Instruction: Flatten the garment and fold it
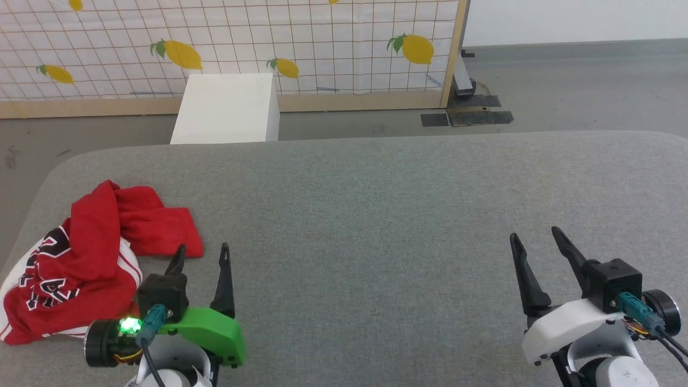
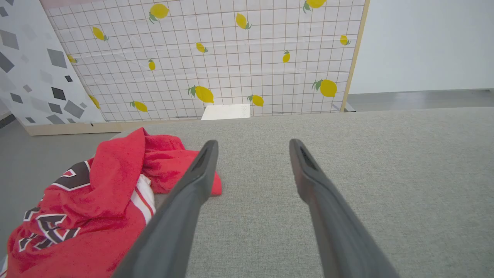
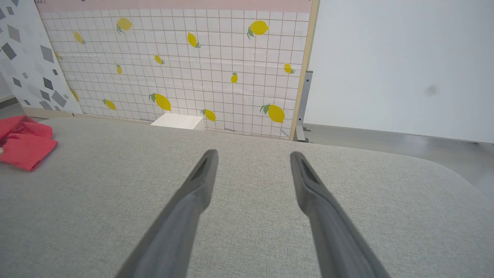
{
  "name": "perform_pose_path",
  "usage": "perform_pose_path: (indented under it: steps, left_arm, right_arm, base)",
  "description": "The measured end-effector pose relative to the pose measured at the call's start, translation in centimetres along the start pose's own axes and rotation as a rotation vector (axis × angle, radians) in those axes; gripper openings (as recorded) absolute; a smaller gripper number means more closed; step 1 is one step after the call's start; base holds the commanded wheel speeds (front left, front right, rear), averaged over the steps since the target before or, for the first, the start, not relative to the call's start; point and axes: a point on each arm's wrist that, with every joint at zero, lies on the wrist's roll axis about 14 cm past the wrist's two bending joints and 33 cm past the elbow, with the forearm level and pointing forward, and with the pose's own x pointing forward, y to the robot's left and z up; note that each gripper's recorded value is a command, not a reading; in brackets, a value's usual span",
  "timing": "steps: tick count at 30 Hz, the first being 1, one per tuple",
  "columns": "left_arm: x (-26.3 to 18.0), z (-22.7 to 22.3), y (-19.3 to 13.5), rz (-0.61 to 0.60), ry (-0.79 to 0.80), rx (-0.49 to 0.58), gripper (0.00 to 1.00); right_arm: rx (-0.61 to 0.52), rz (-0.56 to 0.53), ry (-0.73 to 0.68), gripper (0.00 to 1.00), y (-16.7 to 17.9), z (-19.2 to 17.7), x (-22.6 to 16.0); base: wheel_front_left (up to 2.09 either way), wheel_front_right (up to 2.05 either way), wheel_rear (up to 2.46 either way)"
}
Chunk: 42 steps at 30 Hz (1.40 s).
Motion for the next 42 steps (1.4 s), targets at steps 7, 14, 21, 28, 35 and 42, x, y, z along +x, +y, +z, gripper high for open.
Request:
perform_pose_path:
  steps: [7,14,21,28,35,42]
  left_arm:
    - [0.0,0.0,-0.2,-0.005,-0.008,-0.006,1.0]
    - [-0.1,-0.1,-0.4,-0.007,-0.012,-0.013,1.0]
    - [-0.1,0.0,-0.6,-0.01,-0.024,-0.021,1.0]
    - [-0.9,-0.2,0.9,0.042,-0.032,-0.03,1.0]
    - [-1.9,-0.2,2.7,0.102,-0.04,-0.042,1.0]
    - [-3.3,-0.2,4.7,0.17,-0.052,-0.052,1.0]
  right_arm:
    - [0.021,-0.006,-0.008,1.0,-0.2,-0.1,0.0]
    - [0.04,-0.014,-0.003,1.0,-0.4,-0.5,-0.3]
    - [0.052,-0.017,-0.009,1.0,-0.5,-0.7,-0.4]
    - [0.077,0.021,-0.014,1.0,0.8,-1.0,0.3]
    - [0.092,0.07,-0.008,1.0,2.4,-1.4,0.9]
    - [0.114,0.132,-0.008,1.0,4.5,-1.6,1.8]
  base:
    - [0.0,0.0,0.0]
    - [0.0,0.0,0.0]
    - [0.0,0.0,0.0]
    - [0.0,0.0,0.0]
    - [0.0,0.0,0.0]
    - [0.0,0.0,0.0]
